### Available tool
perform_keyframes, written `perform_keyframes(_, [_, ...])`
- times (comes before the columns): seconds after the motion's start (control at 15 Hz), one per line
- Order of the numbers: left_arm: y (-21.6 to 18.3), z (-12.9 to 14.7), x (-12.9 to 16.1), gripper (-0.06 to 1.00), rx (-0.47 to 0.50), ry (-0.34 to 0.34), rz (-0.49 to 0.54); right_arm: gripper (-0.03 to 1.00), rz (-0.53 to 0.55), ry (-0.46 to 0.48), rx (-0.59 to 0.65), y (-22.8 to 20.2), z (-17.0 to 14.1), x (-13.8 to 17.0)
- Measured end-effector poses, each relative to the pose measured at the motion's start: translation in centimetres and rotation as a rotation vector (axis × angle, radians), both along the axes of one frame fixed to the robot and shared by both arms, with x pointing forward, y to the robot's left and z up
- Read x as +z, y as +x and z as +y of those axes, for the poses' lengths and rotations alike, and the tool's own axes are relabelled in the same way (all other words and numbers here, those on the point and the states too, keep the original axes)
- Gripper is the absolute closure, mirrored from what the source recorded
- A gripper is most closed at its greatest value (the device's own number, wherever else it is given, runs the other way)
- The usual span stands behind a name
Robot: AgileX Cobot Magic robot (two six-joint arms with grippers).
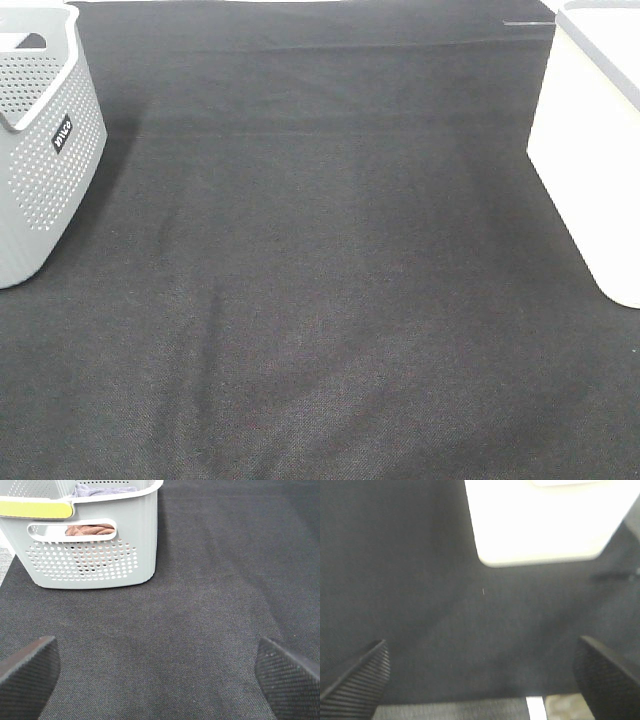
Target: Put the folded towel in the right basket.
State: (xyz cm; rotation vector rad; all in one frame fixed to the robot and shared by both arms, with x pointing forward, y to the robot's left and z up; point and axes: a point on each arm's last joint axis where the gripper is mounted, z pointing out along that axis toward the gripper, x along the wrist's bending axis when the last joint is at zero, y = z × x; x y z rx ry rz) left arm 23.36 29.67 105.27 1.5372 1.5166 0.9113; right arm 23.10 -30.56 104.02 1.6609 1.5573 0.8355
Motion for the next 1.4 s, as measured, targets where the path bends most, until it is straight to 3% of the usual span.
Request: perform_keyframes(1.4, [0.0, 0.01, 0.0, -0.04, 0.001, 0.001, 0.0, 0.0, -0.014, 0.0, 0.002, 0.22, 0.02, -0.09])
